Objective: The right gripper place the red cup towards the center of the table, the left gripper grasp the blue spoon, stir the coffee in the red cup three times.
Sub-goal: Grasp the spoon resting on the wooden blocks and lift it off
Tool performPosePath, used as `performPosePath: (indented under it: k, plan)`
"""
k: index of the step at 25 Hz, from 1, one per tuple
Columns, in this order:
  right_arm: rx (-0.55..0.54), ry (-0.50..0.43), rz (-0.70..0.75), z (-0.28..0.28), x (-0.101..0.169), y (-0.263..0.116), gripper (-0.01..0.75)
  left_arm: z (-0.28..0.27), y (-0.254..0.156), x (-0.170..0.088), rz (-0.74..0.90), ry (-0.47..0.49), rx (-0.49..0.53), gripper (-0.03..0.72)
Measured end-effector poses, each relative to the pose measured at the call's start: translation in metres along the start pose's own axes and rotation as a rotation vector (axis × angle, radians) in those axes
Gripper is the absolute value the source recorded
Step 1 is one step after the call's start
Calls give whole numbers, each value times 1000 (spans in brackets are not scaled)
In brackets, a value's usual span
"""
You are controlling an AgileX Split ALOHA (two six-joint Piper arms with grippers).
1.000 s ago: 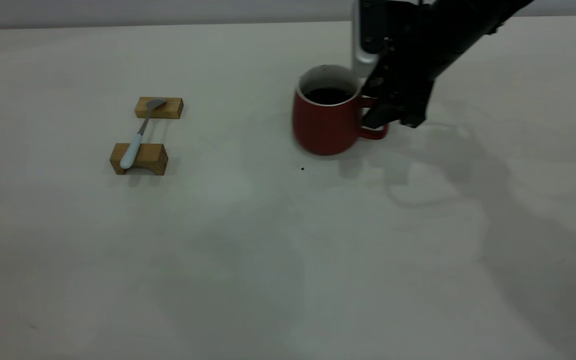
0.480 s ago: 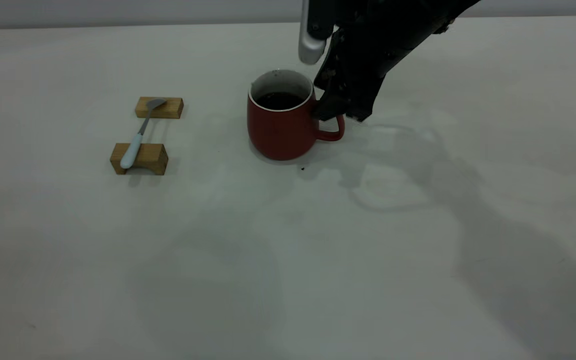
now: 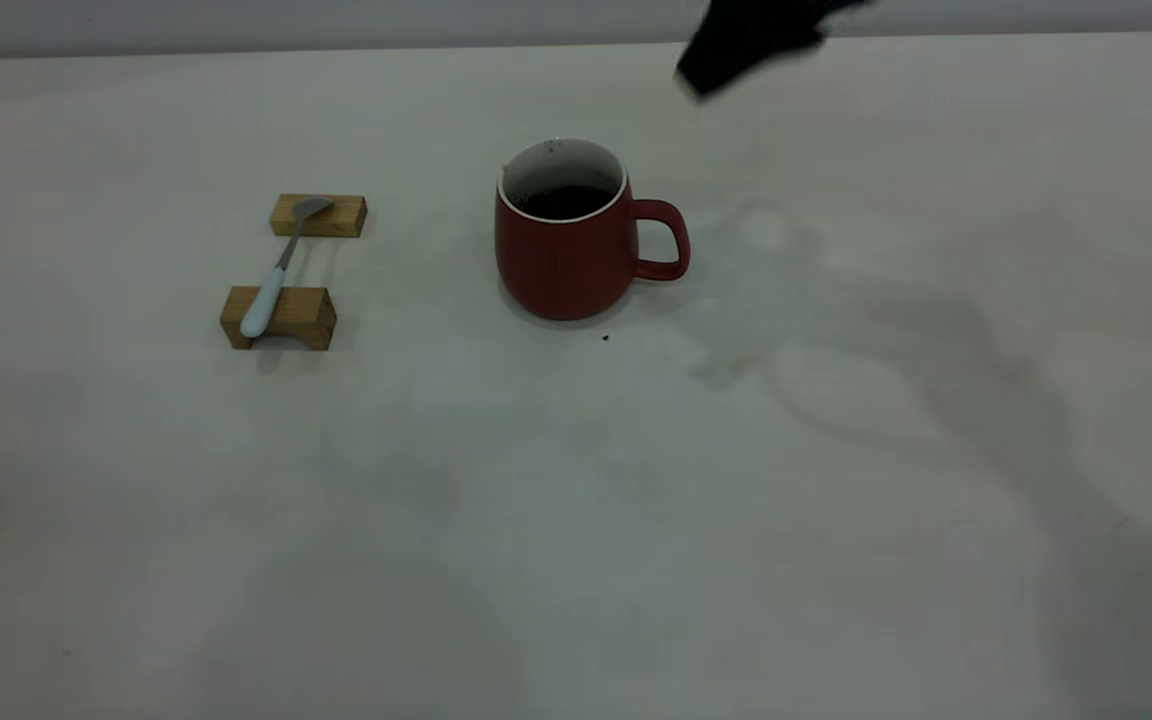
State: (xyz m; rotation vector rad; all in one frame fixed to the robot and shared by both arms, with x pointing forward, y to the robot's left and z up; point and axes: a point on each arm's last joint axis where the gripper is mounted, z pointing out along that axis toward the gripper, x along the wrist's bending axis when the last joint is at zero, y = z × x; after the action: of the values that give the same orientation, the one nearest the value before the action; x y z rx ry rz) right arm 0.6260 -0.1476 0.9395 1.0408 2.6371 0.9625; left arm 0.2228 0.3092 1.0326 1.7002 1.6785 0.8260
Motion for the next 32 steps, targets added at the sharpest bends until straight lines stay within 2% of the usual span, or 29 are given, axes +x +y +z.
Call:
performPosePath:
  k: [2, 6, 8, 13, 16, 22, 28, 32]
  plan:
    - [11, -57, 105, -34, 7, 0, 507, 0, 0, 0, 0, 0, 0, 572]
    - [125, -170, 246, -93, 27, -19, 507, 0, 0, 0, 0, 0, 0, 572]
    - [215, -238, 347, -114, 36, -37, 507, 0, 0, 0, 0, 0, 0, 572]
    - [424, -437, 489, -154, 58, -99, 507, 0, 0, 0, 0, 0, 0, 572]
    - [471, -479, 543, -172, 71, -131, 507, 0, 0, 0, 0, 0, 0, 572]
    - [346, -522, 701, -219, 95, -176, 507, 0, 0, 0, 0, 0, 0, 572]
    - [199, -568, 703, -252, 136, -204, 507, 0, 0, 0, 0, 0, 0, 572]
    - [22, -630, 678, -270, 153, -213, 507, 0, 0, 0, 0, 0, 0, 572]
